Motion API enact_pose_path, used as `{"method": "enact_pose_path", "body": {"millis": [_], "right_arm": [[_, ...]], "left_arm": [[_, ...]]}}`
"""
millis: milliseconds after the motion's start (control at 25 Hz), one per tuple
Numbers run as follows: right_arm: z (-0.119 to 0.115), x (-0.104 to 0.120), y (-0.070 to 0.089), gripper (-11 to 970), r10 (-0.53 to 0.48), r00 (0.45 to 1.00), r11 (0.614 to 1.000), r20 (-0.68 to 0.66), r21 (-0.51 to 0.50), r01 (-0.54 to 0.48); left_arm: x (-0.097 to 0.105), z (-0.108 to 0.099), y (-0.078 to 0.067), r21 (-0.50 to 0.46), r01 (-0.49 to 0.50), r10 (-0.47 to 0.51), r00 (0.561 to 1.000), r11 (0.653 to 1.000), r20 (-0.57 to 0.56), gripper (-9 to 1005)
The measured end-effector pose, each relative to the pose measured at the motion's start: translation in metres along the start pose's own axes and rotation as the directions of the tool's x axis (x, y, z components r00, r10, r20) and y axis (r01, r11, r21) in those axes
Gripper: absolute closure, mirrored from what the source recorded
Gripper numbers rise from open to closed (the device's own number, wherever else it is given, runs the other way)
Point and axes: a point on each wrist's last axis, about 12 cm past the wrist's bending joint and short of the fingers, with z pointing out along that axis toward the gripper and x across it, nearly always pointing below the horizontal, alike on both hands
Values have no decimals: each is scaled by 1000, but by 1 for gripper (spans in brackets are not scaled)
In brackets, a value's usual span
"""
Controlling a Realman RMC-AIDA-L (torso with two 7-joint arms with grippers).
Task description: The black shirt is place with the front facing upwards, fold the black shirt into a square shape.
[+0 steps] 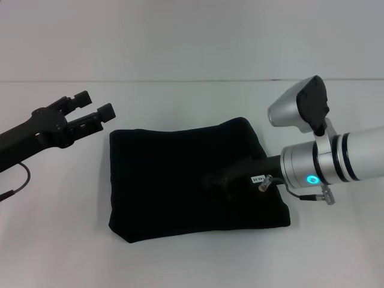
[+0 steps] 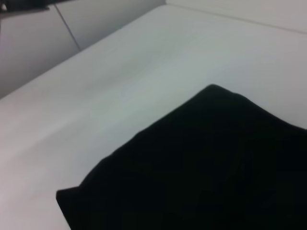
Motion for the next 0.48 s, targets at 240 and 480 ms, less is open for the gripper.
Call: {"method": "enact_pose_path", "body": {"millis": [240,480], "right_arm": [[3,5,-2,929,-28,999,999,-33,34,29],[5,2,0,916,-64,997,997,-45,32,66]], "left_arm": [[1,4,0,5,-3,3,1000,1000,-12,47],[1,5,0,3,1,-1,1000,1000,-17,47]]}}
